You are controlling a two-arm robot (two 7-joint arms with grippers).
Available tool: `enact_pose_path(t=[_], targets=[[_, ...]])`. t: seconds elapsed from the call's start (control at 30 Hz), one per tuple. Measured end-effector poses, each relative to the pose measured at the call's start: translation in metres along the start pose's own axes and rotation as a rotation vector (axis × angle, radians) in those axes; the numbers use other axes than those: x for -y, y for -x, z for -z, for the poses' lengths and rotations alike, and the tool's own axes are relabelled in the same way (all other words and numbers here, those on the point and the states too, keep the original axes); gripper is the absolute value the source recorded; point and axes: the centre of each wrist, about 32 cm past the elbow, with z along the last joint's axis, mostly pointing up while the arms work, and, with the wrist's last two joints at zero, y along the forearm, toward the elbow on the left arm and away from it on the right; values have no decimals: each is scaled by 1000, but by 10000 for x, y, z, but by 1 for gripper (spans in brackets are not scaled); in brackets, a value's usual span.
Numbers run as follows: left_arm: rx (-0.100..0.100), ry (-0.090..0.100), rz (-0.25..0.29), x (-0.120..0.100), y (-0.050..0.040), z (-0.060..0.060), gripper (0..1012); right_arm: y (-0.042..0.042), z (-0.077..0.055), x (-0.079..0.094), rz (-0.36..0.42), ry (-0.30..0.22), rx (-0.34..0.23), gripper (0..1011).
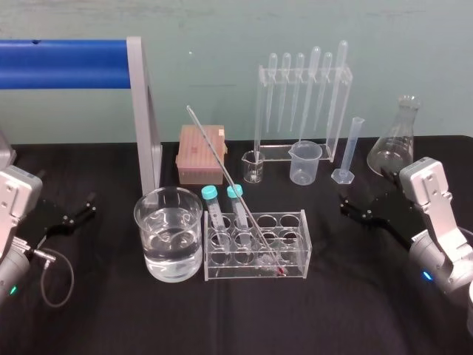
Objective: Hold the thermometer with one hand and immerse one end into the beaker, then reinsert it into the test tube rack.
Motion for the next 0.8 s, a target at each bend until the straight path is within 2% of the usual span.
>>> enact_pose_path(t=[0.13, 0.2, 0.33, 0.43, 0.53, 0.57, 0.67, 0.7, 0.77, 0.8], targets=[[0, 0, 0, 0, 0, 0, 1008, -46, -37, 3, -19, 8, -8, 1003], [0, 0, 0, 0, 0, 0, 1008, -108, -106, 3, -41, 1, -33, 1003], [0, 0, 0, 0, 0, 0, 1008, -239, -298, -6, -91, -8, -125, 1003], [0, 0, 0, 0, 0, 0, 1008, -369, -547, -29, -182, -32, -201, 1003], [0, 0, 0, 0, 0, 0, 1008, -428, -697, -42, -251, -51, -224, 1003], [0, 0, 0, 0, 0, 0, 1008, -460, -796, -51, -304, -63, -234, 1003], [0, 0, 0, 0, 0, 0, 1008, -487, -932, -61, -384, -82, -247, 1003], [0, 0, 0, 0, 0, 0, 1008, -497, -1012, -71, -438, -90, -254, 1003], [0, 0, 0, 0, 0, 0, 1008, -500, -1075, -81, -485, -94, -260, 1003], [0, 0, 0, 0, 0, 0, 1008, -499, -1133, -94, -535, -98, -265, 1003]])
